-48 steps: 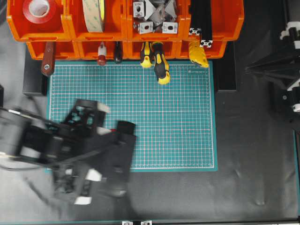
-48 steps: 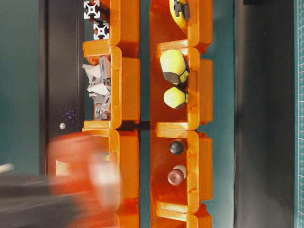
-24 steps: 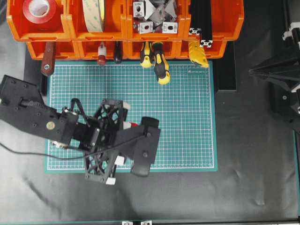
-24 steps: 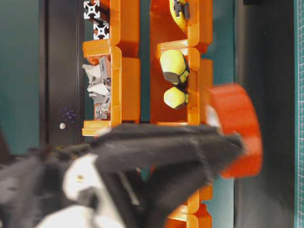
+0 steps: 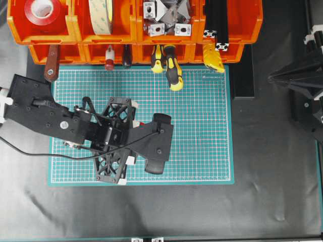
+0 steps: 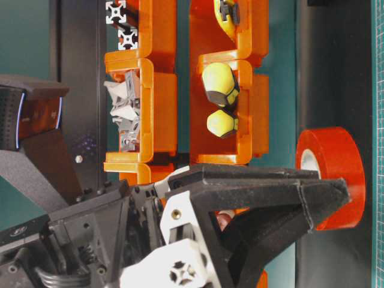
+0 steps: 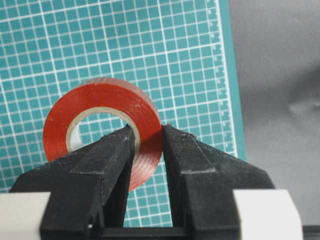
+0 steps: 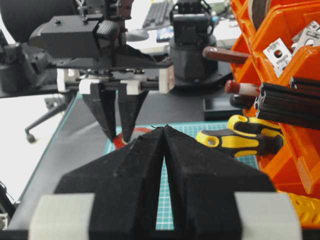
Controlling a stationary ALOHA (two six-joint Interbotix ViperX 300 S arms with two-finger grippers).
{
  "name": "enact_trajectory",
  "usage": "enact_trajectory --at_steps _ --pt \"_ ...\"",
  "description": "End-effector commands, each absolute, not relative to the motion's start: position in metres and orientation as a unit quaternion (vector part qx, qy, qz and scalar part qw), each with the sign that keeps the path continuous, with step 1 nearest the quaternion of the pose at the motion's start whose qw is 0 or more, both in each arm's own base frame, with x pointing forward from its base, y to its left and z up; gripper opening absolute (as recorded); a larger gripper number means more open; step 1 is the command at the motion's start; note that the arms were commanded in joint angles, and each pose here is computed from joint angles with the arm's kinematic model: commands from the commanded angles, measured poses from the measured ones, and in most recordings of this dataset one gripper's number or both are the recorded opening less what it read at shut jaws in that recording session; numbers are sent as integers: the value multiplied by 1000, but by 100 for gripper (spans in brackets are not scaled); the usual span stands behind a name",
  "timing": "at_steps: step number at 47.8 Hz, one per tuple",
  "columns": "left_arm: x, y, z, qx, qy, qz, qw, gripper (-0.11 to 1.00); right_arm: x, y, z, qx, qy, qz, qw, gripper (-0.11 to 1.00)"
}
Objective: Pick vinyl tape from container rack with left arm.
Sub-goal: 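Carry the red tape roll with the left gripper over the mat center, then lower the red tape roll onto the mat and open the left gripper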
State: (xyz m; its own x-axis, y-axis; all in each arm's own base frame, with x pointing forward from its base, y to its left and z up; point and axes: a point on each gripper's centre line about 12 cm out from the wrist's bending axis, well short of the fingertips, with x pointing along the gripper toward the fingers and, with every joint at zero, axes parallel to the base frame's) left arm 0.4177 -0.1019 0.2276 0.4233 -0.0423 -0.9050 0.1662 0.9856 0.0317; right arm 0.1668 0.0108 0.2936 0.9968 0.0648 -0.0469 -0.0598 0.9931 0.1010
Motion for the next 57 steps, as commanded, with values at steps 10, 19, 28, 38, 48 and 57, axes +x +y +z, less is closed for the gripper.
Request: enact_trajectory --at_steps 10,19,28,38,48,57 --pt "421 -96 237 55 519 -58 851 18 169 11 306 52 9 34 998 0" --pt "421 -96 235 54 519 -58 851 19 168 11 310 52 1 34 998 0" --pt "420 -96 233 54 516 -59 853 60 168 11 310 52 3 34 998 0" --pt "423 -96 236 50 503 -60 861 89 168 11 310 52 3 34 998 0" --pt "410 -95 263 47 477 -64 875 87 167 11 310 52 3 34 998 0" --pt "376 -93 309 34 419 -74 904 87 167 11 310 52 3 34 998 0"
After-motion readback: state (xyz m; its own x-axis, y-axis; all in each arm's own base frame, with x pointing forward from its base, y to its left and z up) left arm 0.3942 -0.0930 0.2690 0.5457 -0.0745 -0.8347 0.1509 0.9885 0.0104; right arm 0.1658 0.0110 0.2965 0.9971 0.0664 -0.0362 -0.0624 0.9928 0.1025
